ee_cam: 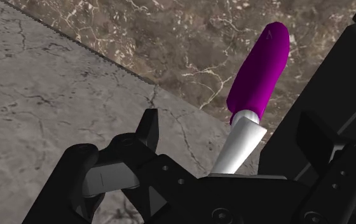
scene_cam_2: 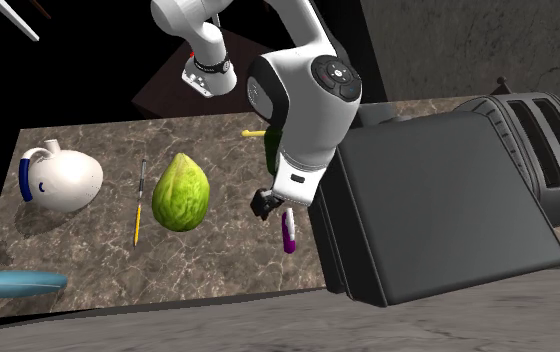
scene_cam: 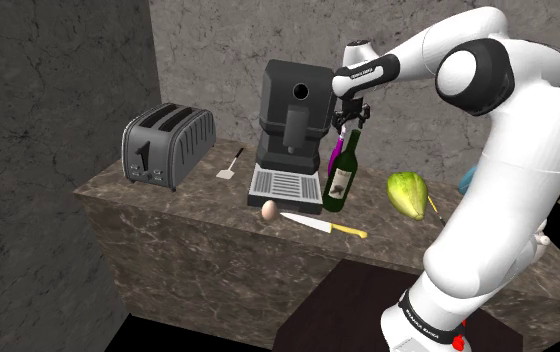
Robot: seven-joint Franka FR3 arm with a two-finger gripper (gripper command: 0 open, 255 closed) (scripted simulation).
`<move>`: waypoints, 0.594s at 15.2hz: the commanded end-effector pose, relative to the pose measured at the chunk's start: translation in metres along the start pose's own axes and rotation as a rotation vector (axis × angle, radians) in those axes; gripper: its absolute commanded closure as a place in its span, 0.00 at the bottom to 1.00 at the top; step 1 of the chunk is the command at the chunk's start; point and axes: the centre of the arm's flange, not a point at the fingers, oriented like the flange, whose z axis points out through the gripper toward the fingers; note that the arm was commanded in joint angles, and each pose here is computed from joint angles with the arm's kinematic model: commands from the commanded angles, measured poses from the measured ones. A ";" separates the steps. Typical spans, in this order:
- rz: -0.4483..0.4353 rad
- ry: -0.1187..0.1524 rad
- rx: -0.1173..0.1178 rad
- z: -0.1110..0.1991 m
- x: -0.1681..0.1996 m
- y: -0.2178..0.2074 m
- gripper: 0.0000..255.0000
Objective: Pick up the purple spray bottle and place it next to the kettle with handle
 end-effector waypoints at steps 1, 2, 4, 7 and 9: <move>-0.026 -0.020 0.003 0.014 0.000 -0.019 0.00; -0.026 -0.020 0.003 0.014 0.000 -0.019 0.00; -0.026 -0.020 0.003 0.014 0.000 -0.019 0.00; -0.027 -0.020 0.002 0.009 0.002 -0.020 1.00; -0.027 -0.021 0.002 0.012 0.003 -0.021 1.00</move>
